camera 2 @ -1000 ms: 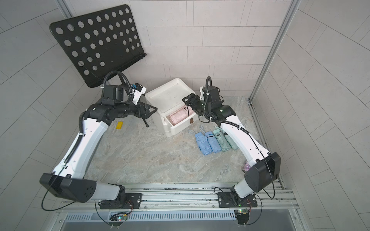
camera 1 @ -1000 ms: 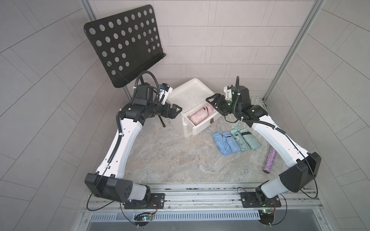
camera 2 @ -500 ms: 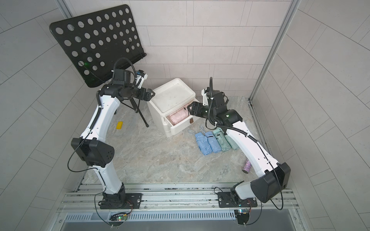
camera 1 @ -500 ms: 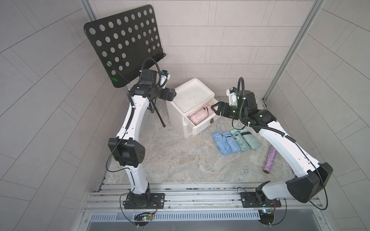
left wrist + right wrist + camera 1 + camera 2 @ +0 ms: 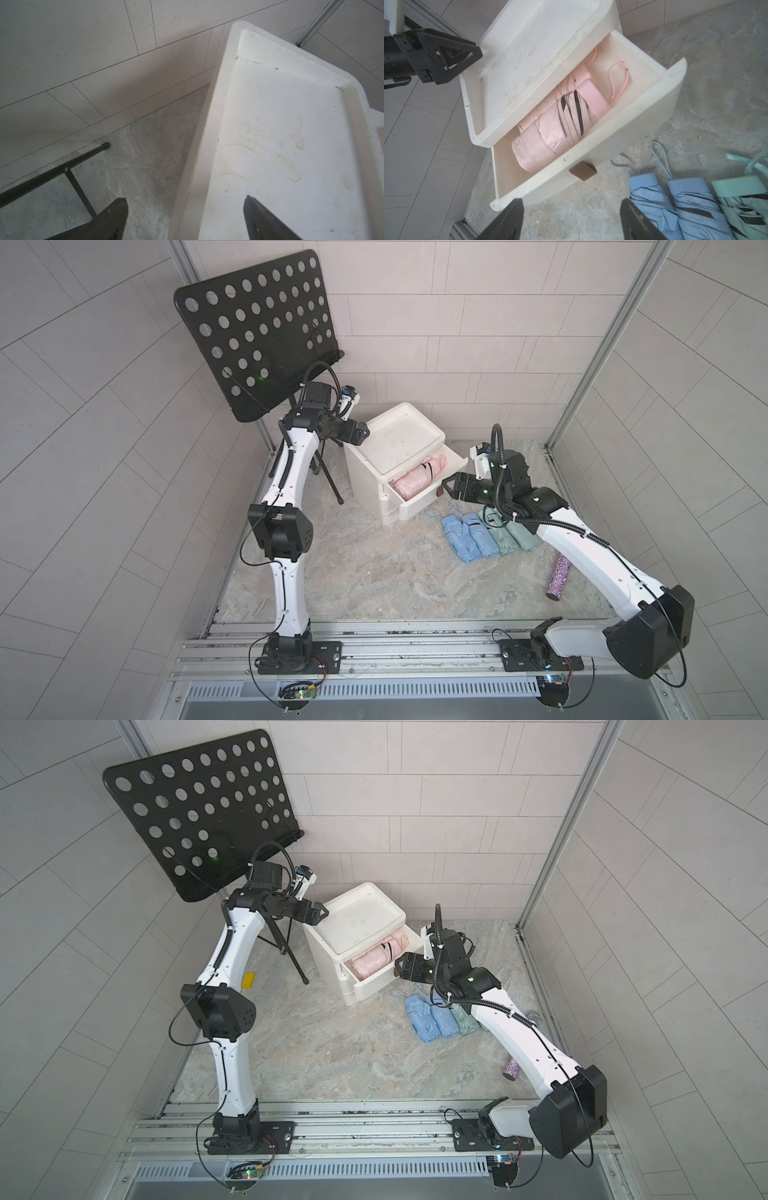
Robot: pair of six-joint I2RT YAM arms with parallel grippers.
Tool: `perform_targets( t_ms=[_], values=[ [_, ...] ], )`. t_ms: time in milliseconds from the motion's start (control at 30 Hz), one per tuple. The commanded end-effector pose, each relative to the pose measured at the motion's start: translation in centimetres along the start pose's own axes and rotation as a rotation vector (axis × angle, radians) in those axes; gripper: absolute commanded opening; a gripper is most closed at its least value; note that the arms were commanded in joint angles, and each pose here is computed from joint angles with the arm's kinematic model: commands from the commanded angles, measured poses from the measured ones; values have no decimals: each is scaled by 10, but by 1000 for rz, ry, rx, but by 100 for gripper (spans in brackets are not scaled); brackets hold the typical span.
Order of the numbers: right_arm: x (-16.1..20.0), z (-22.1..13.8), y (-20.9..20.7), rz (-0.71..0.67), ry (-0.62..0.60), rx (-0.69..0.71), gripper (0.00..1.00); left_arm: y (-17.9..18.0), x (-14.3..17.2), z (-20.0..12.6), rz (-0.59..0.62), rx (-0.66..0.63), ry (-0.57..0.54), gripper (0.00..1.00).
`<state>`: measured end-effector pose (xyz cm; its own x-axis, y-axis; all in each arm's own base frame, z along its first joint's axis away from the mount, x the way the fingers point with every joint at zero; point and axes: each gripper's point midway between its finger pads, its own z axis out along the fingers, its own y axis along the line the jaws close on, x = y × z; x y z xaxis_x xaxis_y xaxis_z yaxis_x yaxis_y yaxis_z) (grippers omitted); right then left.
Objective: Place the umbrella in the drawer by color
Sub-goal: Close the drawer in the storage box.
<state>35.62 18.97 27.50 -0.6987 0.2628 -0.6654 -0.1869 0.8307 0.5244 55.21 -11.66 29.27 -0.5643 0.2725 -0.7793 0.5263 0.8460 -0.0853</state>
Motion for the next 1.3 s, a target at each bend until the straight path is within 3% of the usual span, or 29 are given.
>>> perform_targets(
  t_ms=[0, 200, 333, 433, 800, 1267],
  values=[
    [-11, -9, 2, 25, -94, -38, 73, -7, -1, 1, 26, 62, -6, 92],
    [2, 8, -14, 92, -77, -52, 58, -11, 2, 5, 20, 96, -1, 83],
    [7, 17, -25, 122, -85, -52, 41, -15, 4, 8, 13, 122, 0, 74],
    [6, 23, -28, 140, -94, -69, 35, -18, 4, 8, 10, 143, -2, 66],
    [5, 51, -26, 197, -65, -128, 27, -21, 8, 12, 7, 170, 8, 50],
    [-8, 67, -19, 215, -69, -164, 26, -30, 11, 15, 3, 218, 14, 49]
  ],
)
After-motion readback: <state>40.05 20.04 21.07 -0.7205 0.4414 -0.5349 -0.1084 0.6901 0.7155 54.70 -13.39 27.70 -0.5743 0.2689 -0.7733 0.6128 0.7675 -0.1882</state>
